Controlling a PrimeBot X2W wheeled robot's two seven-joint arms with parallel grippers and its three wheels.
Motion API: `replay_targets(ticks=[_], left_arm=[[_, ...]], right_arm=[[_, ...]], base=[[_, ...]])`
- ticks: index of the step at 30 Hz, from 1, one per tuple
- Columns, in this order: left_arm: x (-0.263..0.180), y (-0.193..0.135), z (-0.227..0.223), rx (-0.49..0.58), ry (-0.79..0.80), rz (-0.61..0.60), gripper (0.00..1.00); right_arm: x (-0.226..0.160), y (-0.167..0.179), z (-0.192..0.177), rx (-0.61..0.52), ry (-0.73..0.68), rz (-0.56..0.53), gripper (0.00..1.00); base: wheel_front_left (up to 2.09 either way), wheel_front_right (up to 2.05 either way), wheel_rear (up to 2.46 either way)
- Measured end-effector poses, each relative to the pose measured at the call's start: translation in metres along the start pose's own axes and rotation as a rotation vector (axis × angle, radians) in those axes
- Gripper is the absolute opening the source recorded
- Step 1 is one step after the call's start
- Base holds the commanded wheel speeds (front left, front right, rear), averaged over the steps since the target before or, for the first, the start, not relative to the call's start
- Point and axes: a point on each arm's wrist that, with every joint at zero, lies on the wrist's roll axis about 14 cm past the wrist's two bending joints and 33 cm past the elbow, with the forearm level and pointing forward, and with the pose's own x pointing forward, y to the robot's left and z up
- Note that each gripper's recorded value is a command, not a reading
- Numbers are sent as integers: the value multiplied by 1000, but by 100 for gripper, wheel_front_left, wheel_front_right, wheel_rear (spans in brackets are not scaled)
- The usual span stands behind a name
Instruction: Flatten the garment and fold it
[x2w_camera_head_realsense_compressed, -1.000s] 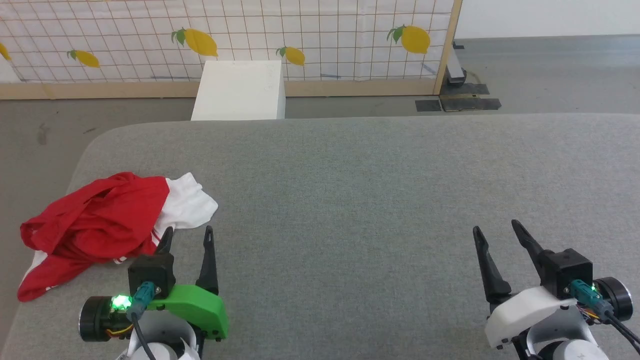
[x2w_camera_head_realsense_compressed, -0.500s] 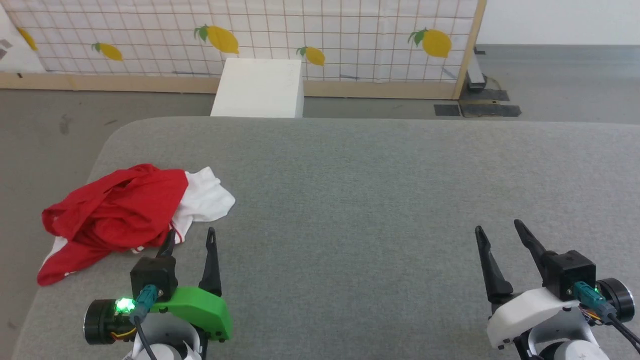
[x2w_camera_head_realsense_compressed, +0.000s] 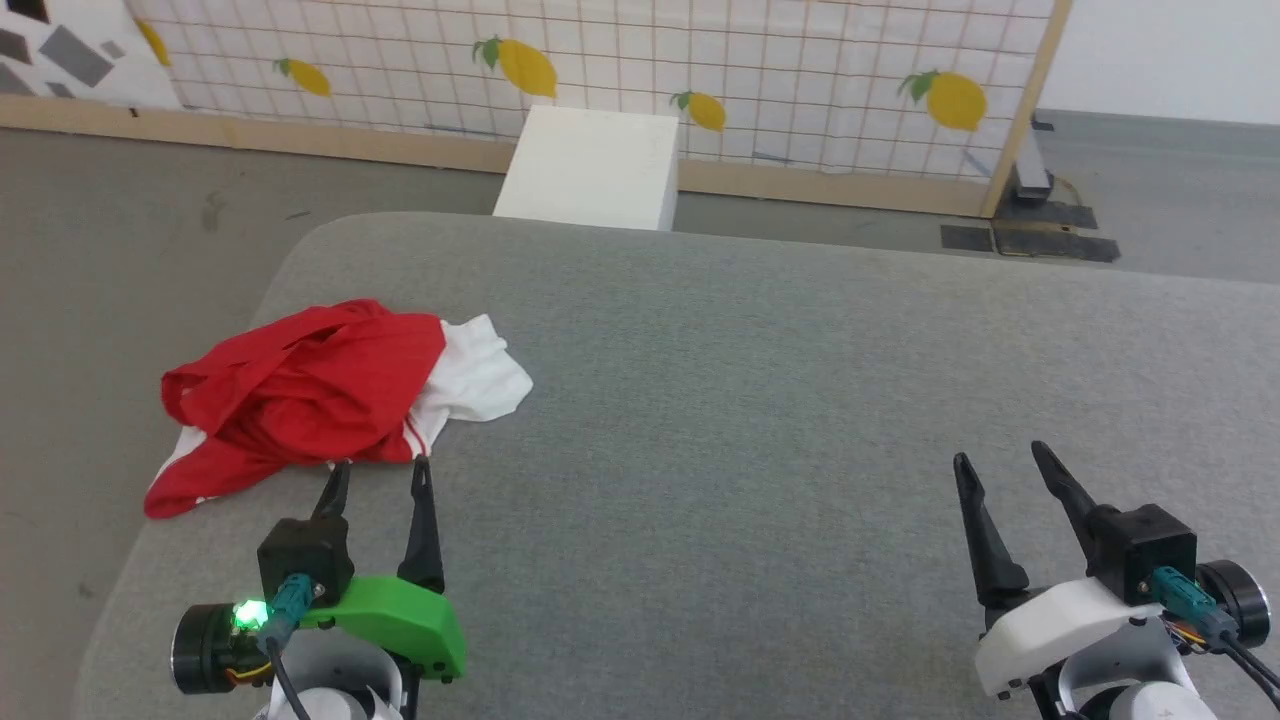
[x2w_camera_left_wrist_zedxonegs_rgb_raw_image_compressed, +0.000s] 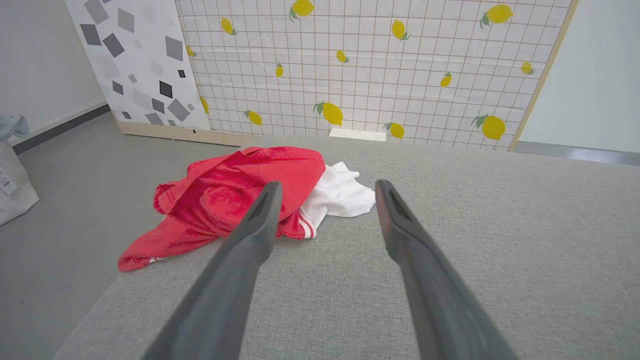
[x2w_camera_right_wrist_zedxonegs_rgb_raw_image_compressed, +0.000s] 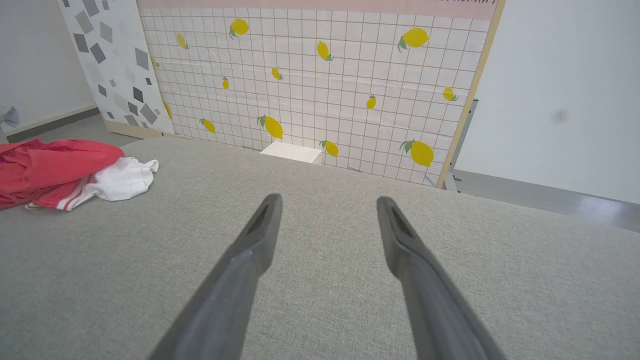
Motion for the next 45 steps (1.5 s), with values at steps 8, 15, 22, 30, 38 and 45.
replay_targets(ticks=[8, 15, 22, 30, 38, 45], left_arm=[[-11, 20, 0, -5, -7, 67, 100], [-20, 36, -1, -13, -14, 121, 100], [-31, 51, 1, -17, -26, 175, 100], [-44, 69, 1, -37, -37, 238, 100], [-55, 82, 0, -45, -45, 291, 100], [-62, 93, 2, -50, -58, 333, 100]], right_arm=[[11, 17, 1, 6, -10, 53, 100], [19, 32, 2, 9, -19, 98, 100], [26, 47, 3, 14, -27, 144, 100], [34, 64, 8, 17, -49, 194, 100], [41, 80, 10, 20, -59, 238, 100], [45, 92, 9, 29, -59, 272, 100]], base=[[0, 0, 0], [0, 0, 0], [0, 0, 0], [0, 0, 0], [0, 0, 0], [0, 0, 0]])
